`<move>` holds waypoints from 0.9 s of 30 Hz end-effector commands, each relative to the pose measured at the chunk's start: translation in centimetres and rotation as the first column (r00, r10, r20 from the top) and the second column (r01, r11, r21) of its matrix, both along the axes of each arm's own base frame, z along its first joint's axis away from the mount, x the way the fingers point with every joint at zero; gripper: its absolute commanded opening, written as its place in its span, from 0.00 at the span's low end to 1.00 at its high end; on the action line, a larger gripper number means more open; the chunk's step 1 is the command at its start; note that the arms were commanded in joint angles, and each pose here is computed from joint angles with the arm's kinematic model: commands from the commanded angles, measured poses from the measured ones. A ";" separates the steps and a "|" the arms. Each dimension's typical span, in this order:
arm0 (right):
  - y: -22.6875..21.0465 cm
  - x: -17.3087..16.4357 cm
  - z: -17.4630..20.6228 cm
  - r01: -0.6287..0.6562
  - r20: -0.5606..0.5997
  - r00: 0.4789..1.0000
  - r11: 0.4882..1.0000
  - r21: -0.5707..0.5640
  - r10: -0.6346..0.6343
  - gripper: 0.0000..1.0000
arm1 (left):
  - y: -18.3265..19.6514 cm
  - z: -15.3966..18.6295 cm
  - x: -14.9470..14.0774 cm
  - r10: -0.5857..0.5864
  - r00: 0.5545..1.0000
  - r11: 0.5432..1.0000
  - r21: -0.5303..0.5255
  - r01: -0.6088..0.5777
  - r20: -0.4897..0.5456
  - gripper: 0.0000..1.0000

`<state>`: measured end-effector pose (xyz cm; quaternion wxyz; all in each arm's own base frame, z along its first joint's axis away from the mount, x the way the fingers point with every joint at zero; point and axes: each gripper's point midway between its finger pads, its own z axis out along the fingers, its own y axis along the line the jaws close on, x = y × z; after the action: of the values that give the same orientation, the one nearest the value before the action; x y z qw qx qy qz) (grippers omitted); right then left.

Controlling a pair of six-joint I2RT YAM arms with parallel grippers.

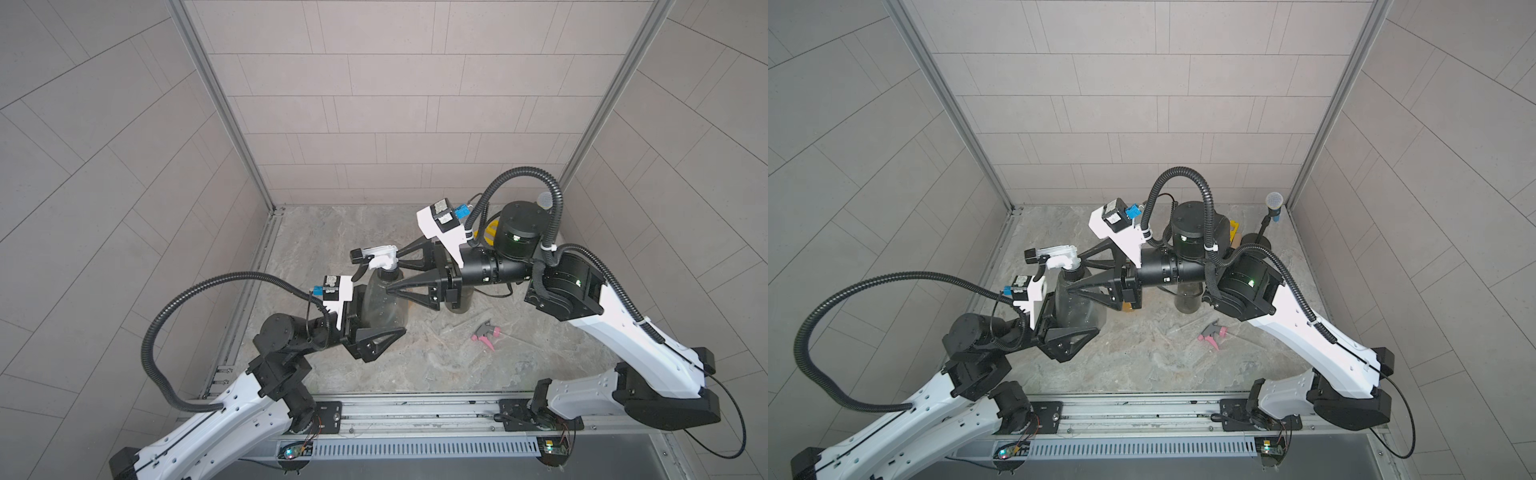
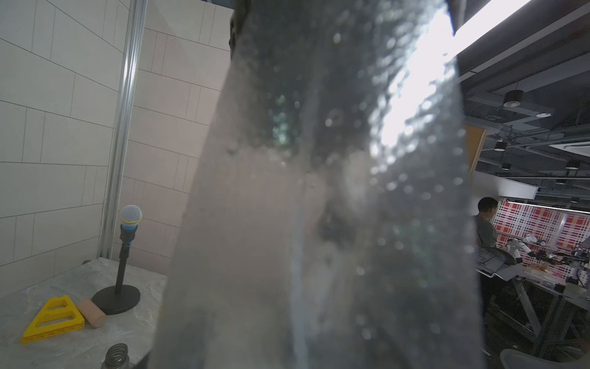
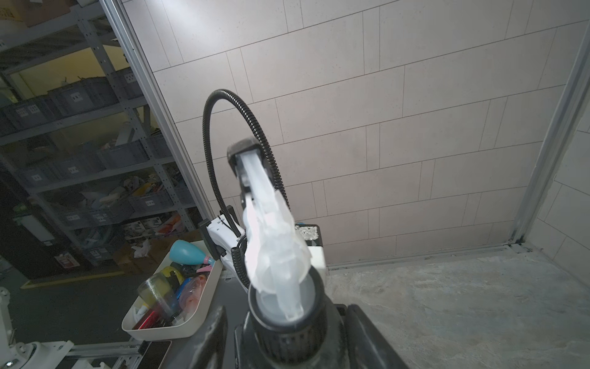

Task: Attach spray nozzles to spray bottles
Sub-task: Screw the spray nozzle on the spray bottle.

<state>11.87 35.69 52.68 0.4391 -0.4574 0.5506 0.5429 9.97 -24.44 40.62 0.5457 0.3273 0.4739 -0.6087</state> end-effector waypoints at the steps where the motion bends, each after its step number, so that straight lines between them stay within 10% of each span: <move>1: -0.6 -1.2 2.1 -0.043 0.039 0.998 0.997 0.057 0.041 0.57 | 0.3 1.0 -0.7 -0.029 0.999 0.999 -0.036 0.030 0.038 0.00; 18: 0.3 -1.3 0.7 0.044 0.020 0.999 0.999 -0.005 -0.044 0.29 | 0.4 0.8 0.8 0.060 0.998 0.998 -0.018 -0.059 0.019 0.00; 27: 3.1 -1.2 -4.0 0.402 0.068 0.916 0.900 -0.167 -0.396 0.22 | 1.0 0.3 2.8 0.207 0.978 0.977 0.038 -0.208 0.037 0.00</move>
<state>10.79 36.92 53.87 0.5320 -0.3889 0.5978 0.4564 9.98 -23.76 41.17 0.5819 0.3366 0.4651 -0.5761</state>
